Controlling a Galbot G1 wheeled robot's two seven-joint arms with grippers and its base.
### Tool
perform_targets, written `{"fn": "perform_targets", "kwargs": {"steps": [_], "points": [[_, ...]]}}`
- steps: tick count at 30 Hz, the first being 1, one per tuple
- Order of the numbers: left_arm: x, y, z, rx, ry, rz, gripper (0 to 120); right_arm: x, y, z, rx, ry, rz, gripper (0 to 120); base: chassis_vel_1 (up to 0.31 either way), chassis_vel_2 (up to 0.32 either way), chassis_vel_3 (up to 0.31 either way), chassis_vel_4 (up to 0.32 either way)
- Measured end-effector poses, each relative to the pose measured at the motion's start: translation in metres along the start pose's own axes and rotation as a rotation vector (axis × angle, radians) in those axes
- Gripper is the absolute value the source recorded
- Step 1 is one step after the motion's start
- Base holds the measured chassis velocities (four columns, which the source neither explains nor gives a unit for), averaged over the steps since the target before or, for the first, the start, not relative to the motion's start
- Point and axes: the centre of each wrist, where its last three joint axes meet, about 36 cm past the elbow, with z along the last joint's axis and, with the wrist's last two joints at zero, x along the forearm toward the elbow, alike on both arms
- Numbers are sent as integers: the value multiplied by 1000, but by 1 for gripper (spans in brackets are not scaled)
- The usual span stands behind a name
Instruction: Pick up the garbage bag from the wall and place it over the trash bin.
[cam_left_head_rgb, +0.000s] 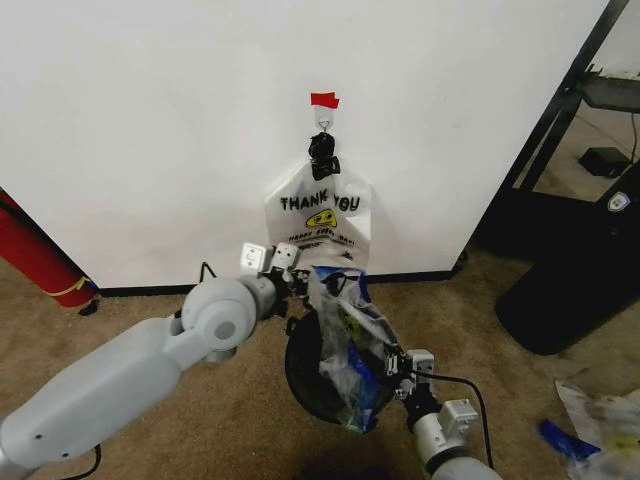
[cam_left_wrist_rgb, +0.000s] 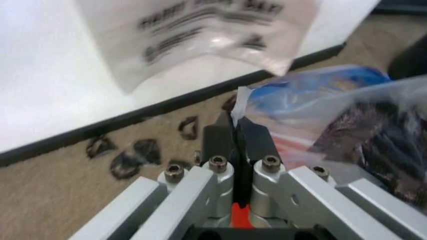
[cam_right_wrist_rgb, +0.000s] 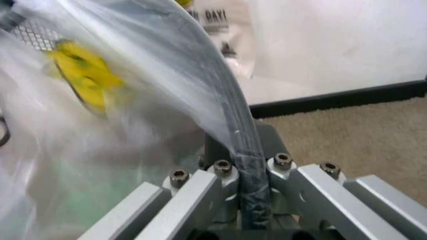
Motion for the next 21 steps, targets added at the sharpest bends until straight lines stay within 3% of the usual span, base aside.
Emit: {"fn": "perform_targets", "kwargs": {"steps": [10, 18, 21], "points": [[26, 33, 22, 86, 36, -3, 0, -9, -5, -11, -108, -54, -16, 0, 0, 0, 0, 0], [30, 31, 26, 129, 44, 38, 0, -11, 0, -13, -224, -35, -27, 0, 0, 0, 0, 0], [30, 29, 24, 147, 27, 41, 11, -11, -1, -13, -253, -15, -9, 0, 0, 0, 0, 0]]}}
